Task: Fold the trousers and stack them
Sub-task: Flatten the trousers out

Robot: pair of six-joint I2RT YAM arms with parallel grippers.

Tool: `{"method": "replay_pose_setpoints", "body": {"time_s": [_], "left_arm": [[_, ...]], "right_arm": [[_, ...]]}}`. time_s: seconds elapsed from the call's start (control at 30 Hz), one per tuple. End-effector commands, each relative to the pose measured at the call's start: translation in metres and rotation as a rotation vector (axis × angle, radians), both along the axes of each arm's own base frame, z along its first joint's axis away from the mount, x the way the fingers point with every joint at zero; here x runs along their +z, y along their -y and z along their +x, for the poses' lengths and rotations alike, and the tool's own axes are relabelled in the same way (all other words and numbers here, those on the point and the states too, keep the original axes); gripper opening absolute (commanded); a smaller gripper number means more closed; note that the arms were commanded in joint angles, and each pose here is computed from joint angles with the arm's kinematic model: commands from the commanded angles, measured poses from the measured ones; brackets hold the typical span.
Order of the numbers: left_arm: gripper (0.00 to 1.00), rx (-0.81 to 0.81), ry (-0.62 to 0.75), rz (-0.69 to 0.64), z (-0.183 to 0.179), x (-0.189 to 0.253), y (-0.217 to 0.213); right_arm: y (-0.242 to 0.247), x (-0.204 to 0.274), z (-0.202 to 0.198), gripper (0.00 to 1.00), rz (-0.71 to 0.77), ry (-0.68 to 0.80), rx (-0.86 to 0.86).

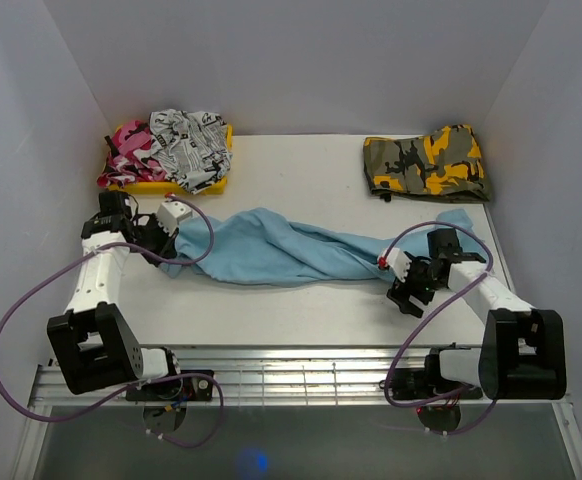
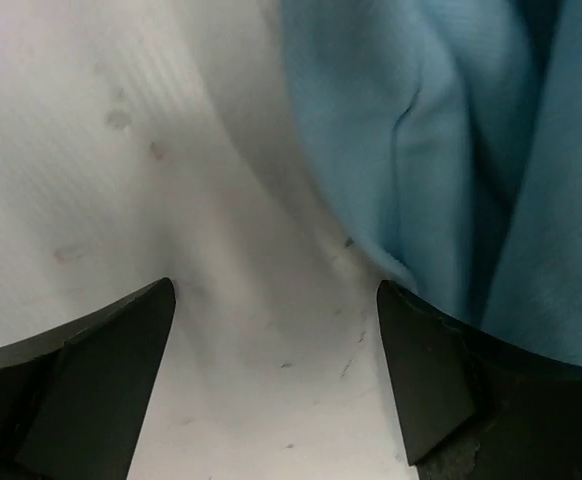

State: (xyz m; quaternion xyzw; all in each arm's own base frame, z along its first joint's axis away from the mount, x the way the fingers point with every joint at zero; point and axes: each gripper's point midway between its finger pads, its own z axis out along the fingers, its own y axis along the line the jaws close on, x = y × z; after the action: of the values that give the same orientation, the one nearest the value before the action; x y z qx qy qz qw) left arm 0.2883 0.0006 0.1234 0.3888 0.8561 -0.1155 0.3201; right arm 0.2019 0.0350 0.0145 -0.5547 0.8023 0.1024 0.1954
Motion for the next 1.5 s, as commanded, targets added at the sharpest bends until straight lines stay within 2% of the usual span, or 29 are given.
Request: {"method": "replay_pose_setpoints", "body": {"time_s": [0.0, 0.13, 0.23, 0.5, 0.77, 0.97, 1.03, 1.07, 1.13, 1.17, 1.2, 1.33, 1.37, 1.4, 1.47], "left_arm": [[0.00, 0.001, 0.051, -0.052, 0.012, 0.021, 0.006], [0.00, 0.004, 0.052, -0.039, 0.010, 0.019, 0.004], [0.00, -0.003, 0.055, -0.029, 0.008, 0.018, 0.004], [0.00, -0.003, 0.050, -0.042, 0.011, 0.018, 0.005], [0.00, 0.002, 0.062, -0.037, 0.017, 0.021, 0.003], [0.00, 0.010, 0.064, -0.018, 0.019, 0.017, -0.003], [0.00, 0.021, 0.067, -0.009, 0.020, 0.016, -0.008], [0.00, 0.026, 0.079, -0.003, 0.022, 0.017, -0.010], [0.00, 0.032, 0.094, 0.014, 0.026, 0.021, -0.015], [0.00, 0.027, 0.115, 0.024, 0.030, 0.026, -0.017], [0.00, 0.027, 0.153, 0.045, 0.037, 0.037, -0.021], [0.00, 0.025, 0.328, 0.151, 0.062, 0.075, -0.037], [0.00, 0.024, 0.388, 0.181, 0.071, 0.086, -0.042], [0.00, 0.007, 0.431, 0.218, 0.074, 0.094, -0.045], [0.00, 0.010, 0.489, 0.262, 0.082, 0.106, -0.051]], "right_arm": [[-0.004, -0.008, 0.053, 0.87, -0.017, 0.164, -0.087], [-0.001, 0.001, 0.072, 0.79, -0.024, 0.238, -0.124], [-0.011, 0.019, 0.068, 0.78, 0.025, 0.247, -0.087], [-0.027, 0.067, 0.086, 0.76, 0.105, 0.306, -0.055], [-0.015, 0.023, 0.085, 0.75, 0.008, 0.215, -0.016], [-0.013, -0.004, 0.066, 0.77, -0.013, 0.118, 0.052], [-0.006, -0.007, 0.067, 0.61, -0.052, 0.136, 0.059], [-0.005, -0.006, 0.067, 0.42, -0.057, 0.138, 0.058], [-0.003, 0.005, 0.065, 0.25, -0.047, 0.139, 0.050], [-0.002, 0.018, 0.073, 0.12, -0.040, 0.165, 0.047], [0.000, 0.031, 0.076, 0.08, -0.022, 0.187, 0.034], [0.012, 0.085, 0.091, 0.08, 0.048, 0.238, -0.017], [0.013, 0.092, 0.085, 0.08, 0.066, 0.207, -0.028], [0.019, 0.113, 0.097, 0.08, 0.091, 0.242, -0.051], [0.024, 0.127, 0.098, 0.08, 0.116, 0.233, -0.068]]}}
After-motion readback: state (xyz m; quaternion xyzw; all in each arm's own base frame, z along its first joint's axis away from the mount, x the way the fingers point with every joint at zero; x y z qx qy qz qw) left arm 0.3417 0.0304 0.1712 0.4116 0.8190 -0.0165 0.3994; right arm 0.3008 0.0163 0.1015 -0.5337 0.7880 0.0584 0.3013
